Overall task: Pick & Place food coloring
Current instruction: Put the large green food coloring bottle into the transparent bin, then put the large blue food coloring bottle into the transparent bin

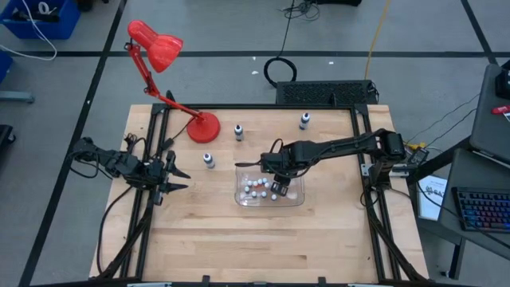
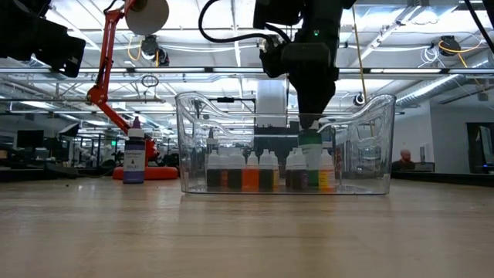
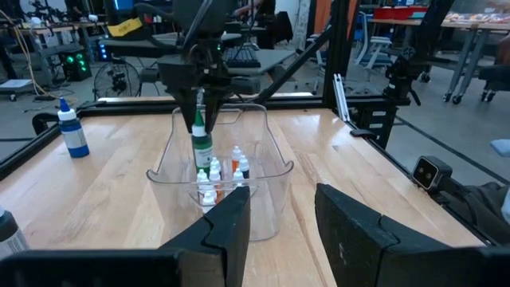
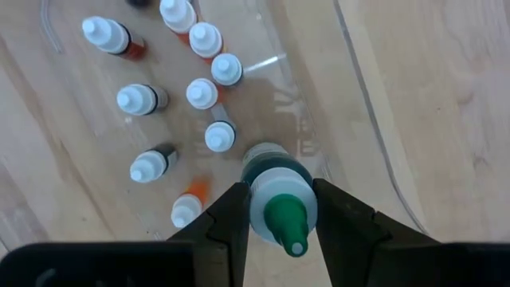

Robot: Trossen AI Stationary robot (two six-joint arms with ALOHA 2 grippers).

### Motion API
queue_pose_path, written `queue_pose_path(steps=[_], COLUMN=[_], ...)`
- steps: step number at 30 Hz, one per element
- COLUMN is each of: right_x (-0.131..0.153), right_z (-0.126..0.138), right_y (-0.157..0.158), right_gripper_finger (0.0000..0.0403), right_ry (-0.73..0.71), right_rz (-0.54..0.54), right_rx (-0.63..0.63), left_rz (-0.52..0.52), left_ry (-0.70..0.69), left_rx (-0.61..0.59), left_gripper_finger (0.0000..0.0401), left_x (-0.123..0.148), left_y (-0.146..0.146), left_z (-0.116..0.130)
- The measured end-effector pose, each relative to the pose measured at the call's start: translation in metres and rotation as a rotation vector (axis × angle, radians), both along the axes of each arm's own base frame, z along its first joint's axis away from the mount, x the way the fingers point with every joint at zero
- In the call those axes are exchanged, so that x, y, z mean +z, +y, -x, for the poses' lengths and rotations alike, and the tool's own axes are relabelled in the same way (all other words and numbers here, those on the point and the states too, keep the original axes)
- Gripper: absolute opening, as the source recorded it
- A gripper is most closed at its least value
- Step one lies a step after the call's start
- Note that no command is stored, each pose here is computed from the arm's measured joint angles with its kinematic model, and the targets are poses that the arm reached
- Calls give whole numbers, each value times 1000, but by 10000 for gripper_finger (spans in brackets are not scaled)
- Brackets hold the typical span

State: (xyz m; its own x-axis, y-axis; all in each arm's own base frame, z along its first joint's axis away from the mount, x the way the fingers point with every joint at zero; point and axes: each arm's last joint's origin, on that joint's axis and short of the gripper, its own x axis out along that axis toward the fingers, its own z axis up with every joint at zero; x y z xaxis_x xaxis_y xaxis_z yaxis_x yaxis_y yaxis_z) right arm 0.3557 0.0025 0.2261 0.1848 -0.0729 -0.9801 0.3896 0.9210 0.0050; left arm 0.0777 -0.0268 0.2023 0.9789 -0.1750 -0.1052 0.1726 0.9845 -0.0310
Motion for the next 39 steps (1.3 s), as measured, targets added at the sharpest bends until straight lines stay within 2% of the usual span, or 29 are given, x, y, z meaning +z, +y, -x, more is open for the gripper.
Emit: queue_pose_path(steps=[3, 8, 12, 16, 19, 21, 25, 29, 33, 39], right_x=[1, 9, 27, 54, 74, 86, 100, 106, 100, 83], right_z=[0, 4, 12, 26, 42, 55, 81, 103, 119, 125], right_y=[0, 0, -1, -6, -17, -32, -77, -127, -171, -210], right_gripper_finger=[123, 231, 272, 278, 272, 266, 259, 258, 258, 258], right_ry=[-5, -33, -90, -171, -217, -223, -212, -196, -170, -154], right_rz=[-4, -16, -24, -5, 88, 138, 120, 101, 127, 104], right_rx=[-19, -70, -99, -125, -169, -218, -364, -484, -559, -591], left_rz=[0, 0, 0, 0, 0, 0, 0, 0, 0, 0], left_ry=[0, 0, 0, 0, 0, 0, 0, 0, 1, 1], left_rx=[0, 0, 0, 0, 0, 0, 0, 0, -1, 0], left_gripper_finger=[145, 145, 145, 145, 145, 145, 145, 145, 145, 145], left_x=[0, 0, 0, 0, 0, 0, 0, 0, 0, 0], left_y=[0, 0, 0, 0, 0, 0, 0, 0, 0, 0], left_z=[0, 0, 0, 0, 0, 0, 0, 0, 0, 0])
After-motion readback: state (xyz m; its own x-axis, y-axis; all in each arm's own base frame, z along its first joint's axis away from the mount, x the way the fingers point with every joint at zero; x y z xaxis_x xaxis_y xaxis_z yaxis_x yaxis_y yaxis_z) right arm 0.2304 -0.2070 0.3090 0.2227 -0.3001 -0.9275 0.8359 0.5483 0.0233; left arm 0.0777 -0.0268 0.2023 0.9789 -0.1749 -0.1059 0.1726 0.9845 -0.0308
